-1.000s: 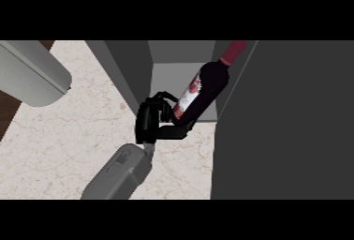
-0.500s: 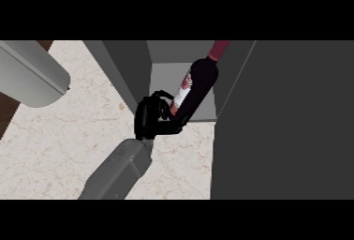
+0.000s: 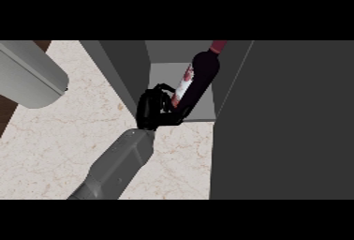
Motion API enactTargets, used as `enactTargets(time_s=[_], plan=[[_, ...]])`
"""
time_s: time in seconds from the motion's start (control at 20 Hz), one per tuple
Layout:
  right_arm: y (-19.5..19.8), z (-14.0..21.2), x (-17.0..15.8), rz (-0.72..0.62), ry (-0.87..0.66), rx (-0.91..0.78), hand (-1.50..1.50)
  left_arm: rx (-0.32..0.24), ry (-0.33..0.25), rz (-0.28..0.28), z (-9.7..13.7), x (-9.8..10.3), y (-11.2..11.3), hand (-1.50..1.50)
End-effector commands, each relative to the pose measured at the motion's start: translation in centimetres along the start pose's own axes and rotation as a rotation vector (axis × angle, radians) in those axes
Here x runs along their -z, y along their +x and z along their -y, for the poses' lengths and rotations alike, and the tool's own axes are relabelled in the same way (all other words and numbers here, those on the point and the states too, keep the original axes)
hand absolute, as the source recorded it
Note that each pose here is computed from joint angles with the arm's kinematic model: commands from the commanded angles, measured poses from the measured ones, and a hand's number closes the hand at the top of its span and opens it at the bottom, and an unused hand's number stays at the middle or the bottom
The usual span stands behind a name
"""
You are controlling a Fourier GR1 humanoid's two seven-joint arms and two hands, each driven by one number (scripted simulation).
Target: Pick up the wine, place it into the cabinet and close the cabinet
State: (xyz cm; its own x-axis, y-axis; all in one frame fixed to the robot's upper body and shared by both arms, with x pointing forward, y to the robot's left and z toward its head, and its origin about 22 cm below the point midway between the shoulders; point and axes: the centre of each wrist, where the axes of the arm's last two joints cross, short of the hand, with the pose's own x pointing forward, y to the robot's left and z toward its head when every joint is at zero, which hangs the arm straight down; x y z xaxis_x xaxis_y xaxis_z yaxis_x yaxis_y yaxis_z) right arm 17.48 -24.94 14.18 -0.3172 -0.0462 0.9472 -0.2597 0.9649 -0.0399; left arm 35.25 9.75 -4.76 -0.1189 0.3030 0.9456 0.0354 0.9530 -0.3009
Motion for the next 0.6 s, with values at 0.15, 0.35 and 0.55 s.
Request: enactTargets(time_s=[0.15,0.35,0.55], plan=[[-0.7,0.8,-0.3,-0.007,0.031,0.02,-1.5,-0.034,0.008,-0.001,1.4,2.5,1.6,1.5],[-0.6,-0.7,-0.5,0.0,0.012,0.002,-1.5,-0.013,0.024,0.009,2.0,4.6,3.1,1.5],[1.1,-0.9,-0.9,0.0,0.013,0.005,-1.5,-0.032,0.032,-0.003,0.1,3.6,1.6,1.5]])
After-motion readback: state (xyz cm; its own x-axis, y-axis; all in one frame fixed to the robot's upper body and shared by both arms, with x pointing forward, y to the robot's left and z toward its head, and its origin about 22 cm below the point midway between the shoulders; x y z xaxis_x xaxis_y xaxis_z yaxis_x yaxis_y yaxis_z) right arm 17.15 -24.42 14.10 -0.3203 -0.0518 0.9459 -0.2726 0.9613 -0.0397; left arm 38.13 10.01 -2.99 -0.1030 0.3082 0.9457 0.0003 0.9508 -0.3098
